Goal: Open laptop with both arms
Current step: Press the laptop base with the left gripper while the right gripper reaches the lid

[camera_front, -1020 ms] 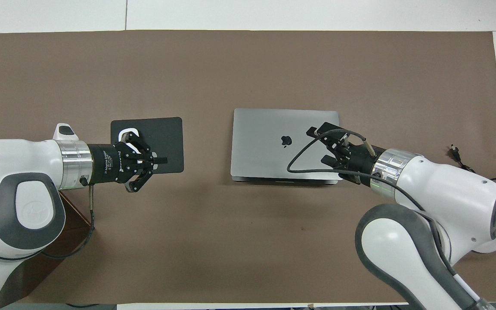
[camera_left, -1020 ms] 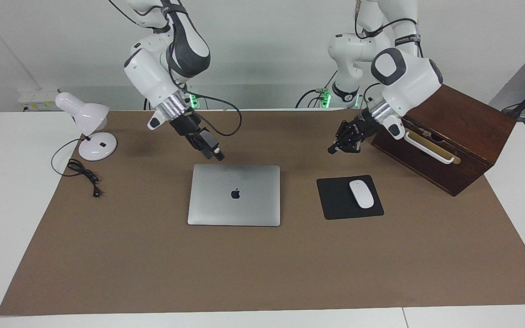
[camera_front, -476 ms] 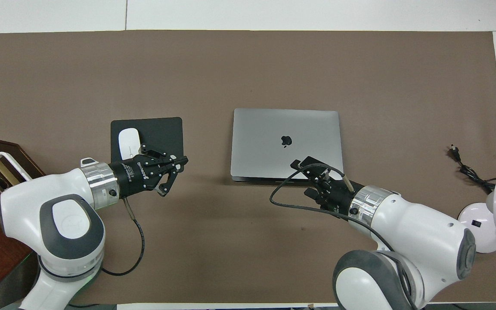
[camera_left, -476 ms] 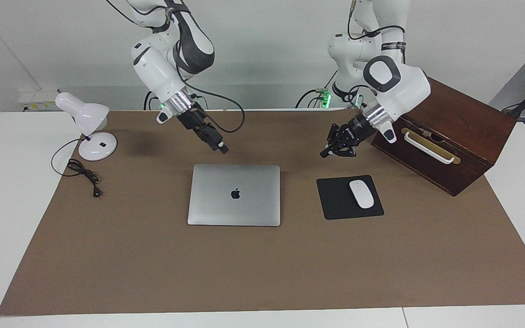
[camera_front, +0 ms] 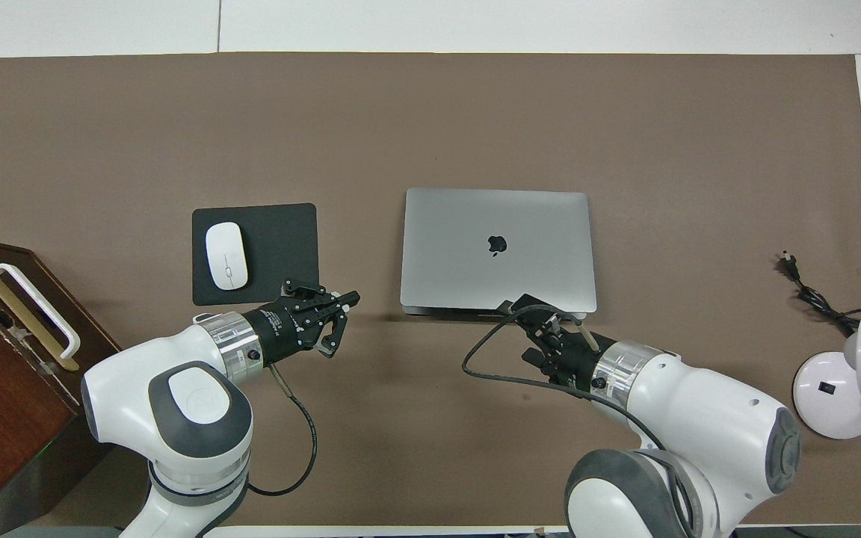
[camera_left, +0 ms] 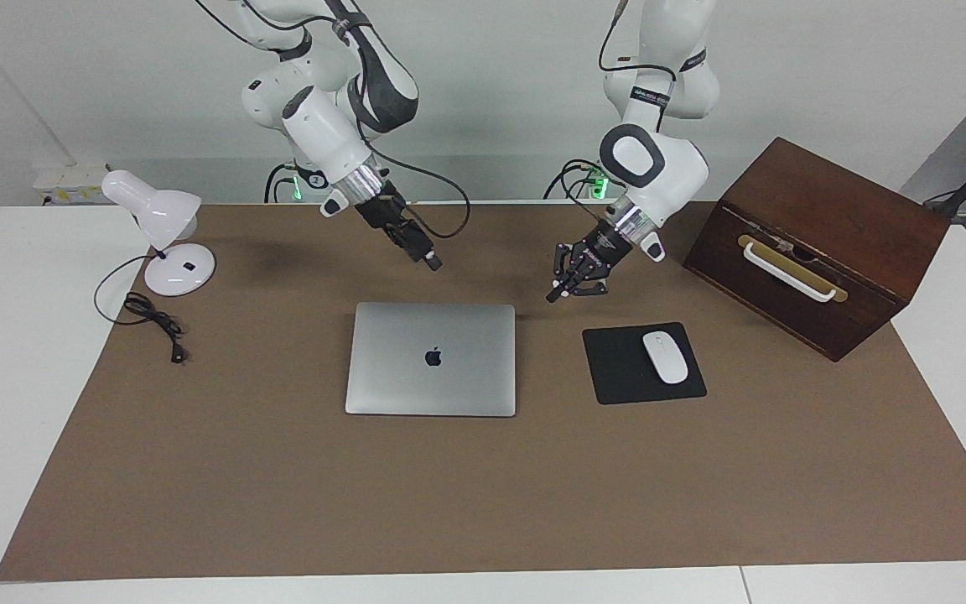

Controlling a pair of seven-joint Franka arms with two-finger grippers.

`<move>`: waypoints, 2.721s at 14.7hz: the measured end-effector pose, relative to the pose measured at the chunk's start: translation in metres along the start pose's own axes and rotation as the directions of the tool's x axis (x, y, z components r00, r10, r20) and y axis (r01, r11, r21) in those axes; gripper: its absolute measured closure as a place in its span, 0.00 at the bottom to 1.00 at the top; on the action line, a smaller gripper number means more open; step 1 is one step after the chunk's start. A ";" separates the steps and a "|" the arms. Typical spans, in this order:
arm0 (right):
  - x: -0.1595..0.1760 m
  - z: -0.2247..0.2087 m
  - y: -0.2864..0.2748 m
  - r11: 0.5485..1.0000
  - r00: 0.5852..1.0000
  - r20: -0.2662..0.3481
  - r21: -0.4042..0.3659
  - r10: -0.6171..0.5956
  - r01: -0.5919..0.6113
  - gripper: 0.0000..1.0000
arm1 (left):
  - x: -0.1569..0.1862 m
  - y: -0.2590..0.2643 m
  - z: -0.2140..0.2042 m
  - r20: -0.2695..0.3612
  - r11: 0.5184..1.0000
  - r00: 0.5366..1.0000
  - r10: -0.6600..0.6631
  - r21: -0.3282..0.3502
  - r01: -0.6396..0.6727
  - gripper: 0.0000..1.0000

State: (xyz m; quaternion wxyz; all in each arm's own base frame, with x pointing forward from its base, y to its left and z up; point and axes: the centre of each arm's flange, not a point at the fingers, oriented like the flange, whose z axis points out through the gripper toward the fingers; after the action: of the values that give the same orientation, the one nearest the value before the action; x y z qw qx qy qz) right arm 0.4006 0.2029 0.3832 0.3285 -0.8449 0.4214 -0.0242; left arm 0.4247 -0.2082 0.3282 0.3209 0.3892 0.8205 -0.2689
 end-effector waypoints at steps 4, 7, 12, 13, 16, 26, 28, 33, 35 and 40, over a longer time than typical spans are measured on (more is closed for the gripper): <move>0.001 0.003 0.005 1.000 1.000 0.000 -0.011 0.002 -0.002 0.00 | 0.011 -0.009 0.014 -0.023 0.999 0.999 -0.036 -0.011 0.035 0.99; 0.002 0.008 0.009 1.000 1.000 -0.004 -0.027 0.002 -0.002 0.00 | 0.025 -0.023 0.032 -0.021 0.999 0.999 -0.040 -0.008 0.040 0.99; 0.010 0.027 0.021 0.997 0.999 -0.037 -0.073 -0.033 0.030 0.00 | 0.031 -0.041 0.052 -0.011 1.000 1.000 -0.003 -0.015 0.002 0.99; 0.013 0.031 0.024 0.996 0.998 -0.047 -0.082 -0.044 0.040 0.00 | 0.028 -0.042 0.056 -0.008 1.000 1.000 -0.004 -0.014 0.004 0.99; 0.019 0.038 0.029 0.994 0.996 -0.063 -0.101 -0.058 0.051 0.00 | 0.027 -0.050 0.070 -0.019 1.000 1.000 -0.013 -0.012 0.013 0.99; 0.049 0.041 0.013 0.993 0.990 -0.115 -0.091 -0.083 0.073 0.00 | 0.015 -0.046 0.096 -0.022 1.000 1.000 -0.010 -0.017 0.010 0.99; 0.054 0.041 0.012 0.993 0.989 -0.121 -0.090 -0.085 0.074 0.00 | 0.012 -0.045 0.101 -0.022 1.000 1.000 -0.009 -0.023 0.009 0.99; 0.059 0.044 0.009 0.992 0.987 -0.129 -0.094 -0.100 0.088 0.00 | 0.010 -0.042 0.109 -0.024 1.000 1.000 -0.011 -0.024 0.010 0.99; 0.061 0.043 0.004 0.992 0.986 -0.134 -0.087 -0.098 0.087 0.00 | 0.010 -0.042 0.110 -0.024 1.000 1.000 -0.010 -0.024 0.009 0.99; 0.063 0.043 -0.002 0.993 0.985 -0.139 -0.080 -0.100 0.090 0.00 | 0.011 -0.044 0.112 -0.029 0.999 0.999 0.044 -0.021 -0.045 0.99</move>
State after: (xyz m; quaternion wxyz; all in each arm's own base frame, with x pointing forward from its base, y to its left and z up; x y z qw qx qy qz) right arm 0.4555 0.1808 0.3361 0.2645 -0.8717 0.4037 -0.0848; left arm 0.4195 -0.3045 0.2561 0.3192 0.4076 0.8190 -0.2472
